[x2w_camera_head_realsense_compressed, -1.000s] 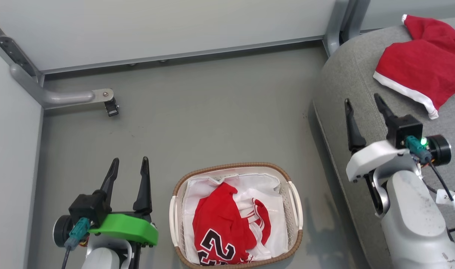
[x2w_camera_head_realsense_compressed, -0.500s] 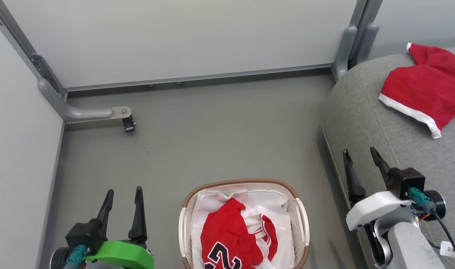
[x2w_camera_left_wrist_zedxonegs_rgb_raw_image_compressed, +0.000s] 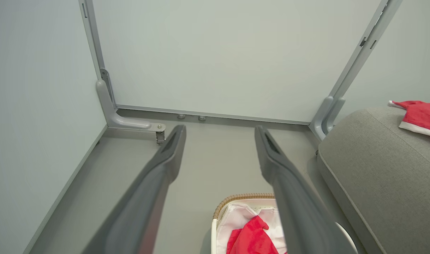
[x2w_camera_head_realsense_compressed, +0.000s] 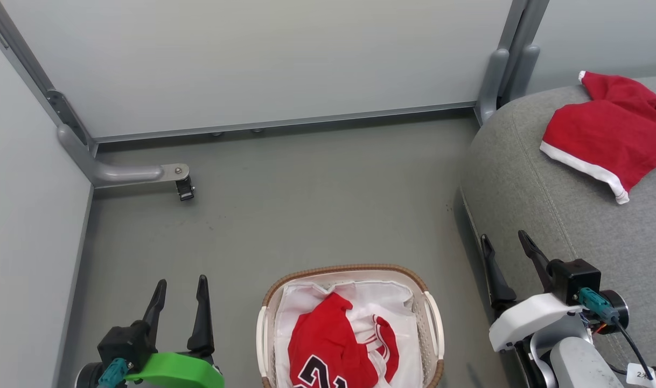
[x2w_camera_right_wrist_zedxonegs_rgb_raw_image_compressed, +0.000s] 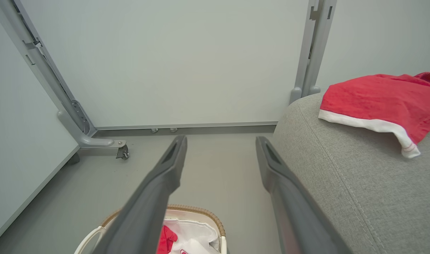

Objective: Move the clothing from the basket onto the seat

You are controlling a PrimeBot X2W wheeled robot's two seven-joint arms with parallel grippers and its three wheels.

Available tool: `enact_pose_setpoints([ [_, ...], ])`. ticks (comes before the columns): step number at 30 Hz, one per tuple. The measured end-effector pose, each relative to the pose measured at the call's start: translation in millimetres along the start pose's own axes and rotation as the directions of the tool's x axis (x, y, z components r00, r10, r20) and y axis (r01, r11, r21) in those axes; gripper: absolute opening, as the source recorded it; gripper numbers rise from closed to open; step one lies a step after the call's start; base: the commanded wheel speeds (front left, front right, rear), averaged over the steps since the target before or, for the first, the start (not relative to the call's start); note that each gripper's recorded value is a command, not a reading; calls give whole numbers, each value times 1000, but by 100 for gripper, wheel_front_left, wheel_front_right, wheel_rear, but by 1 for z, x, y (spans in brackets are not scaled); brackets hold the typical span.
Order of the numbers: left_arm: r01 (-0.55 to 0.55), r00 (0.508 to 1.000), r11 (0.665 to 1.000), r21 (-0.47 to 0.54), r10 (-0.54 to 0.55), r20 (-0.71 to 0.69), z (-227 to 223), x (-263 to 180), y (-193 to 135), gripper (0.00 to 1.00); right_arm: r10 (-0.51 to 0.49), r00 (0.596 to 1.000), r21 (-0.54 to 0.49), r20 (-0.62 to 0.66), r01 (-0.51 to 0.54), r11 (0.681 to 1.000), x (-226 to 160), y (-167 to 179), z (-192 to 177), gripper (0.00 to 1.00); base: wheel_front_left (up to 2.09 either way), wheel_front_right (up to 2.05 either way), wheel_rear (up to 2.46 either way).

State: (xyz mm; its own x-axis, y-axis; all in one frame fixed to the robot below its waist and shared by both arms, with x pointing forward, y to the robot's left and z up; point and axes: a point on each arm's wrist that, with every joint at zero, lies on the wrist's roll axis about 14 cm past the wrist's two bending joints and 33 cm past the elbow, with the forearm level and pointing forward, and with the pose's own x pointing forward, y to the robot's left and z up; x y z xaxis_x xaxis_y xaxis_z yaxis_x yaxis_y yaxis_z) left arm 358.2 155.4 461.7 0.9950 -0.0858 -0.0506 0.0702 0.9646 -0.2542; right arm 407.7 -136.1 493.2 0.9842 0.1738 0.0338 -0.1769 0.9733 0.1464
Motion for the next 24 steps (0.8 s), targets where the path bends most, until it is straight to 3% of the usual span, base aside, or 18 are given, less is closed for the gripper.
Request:
enact_pose_setpoints([
  [24, 1, 1000, 1000, -2, -1, 2, 0, 0, -1, 100, 0, 1000, -1, 0, 0, 1000, -1, 0, 0, 100, 0, 0, 0],
])
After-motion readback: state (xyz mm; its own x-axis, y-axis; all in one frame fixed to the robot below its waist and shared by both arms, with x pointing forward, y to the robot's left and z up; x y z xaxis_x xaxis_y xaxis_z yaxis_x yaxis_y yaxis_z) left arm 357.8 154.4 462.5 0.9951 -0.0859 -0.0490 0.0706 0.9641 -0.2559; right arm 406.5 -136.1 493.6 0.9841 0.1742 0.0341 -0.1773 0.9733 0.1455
